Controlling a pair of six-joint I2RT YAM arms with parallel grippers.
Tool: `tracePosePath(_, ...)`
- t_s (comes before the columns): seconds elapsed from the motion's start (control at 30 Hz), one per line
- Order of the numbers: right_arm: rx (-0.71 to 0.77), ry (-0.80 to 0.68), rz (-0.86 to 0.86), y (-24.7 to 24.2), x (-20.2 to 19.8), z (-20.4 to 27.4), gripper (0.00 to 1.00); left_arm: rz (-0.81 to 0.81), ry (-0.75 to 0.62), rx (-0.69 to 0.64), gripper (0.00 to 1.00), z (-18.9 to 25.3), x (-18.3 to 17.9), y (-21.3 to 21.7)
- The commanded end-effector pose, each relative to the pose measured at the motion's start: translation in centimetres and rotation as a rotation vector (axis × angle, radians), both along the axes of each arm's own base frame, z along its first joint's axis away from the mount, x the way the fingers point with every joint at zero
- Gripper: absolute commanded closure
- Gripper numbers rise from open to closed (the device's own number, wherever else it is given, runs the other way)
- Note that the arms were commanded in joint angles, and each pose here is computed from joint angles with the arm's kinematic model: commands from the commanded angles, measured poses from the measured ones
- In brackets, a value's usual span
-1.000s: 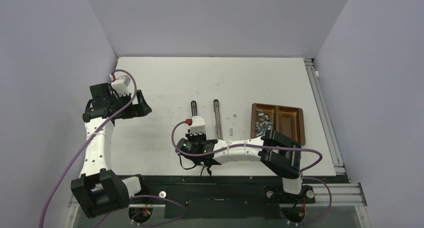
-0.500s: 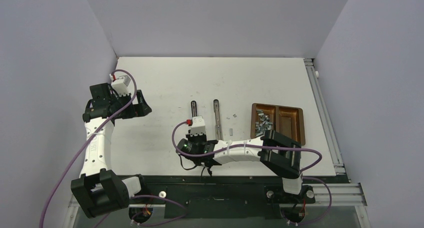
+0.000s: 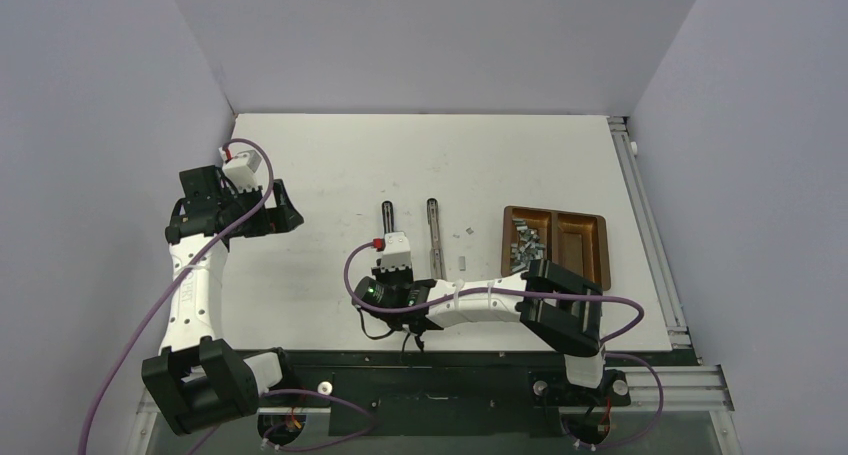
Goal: Load the staples into the stapler
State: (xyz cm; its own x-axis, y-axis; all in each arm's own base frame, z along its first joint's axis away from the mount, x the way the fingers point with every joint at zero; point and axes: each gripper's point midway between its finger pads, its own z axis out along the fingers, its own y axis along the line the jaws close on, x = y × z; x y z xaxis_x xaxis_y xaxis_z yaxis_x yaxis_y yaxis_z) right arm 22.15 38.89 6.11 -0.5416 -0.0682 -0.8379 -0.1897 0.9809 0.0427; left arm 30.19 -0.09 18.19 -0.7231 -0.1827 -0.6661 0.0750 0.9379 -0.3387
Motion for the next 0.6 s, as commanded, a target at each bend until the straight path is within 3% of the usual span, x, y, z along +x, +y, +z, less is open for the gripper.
tracePosePath(0.0,-0.006,-0.011,-0.003,-0.15,-0.11,-0.24,0.91,-0.007,-0.064,0.002,0.04,1.63,0.93,-0.09)
tracePosePath(0.57,-0.01,0.002,-0.004,-0.43,-0.17,-0.9,0.91,-0.007,-0.065,-0.002,0.04,1.73,0.92,-0.15)
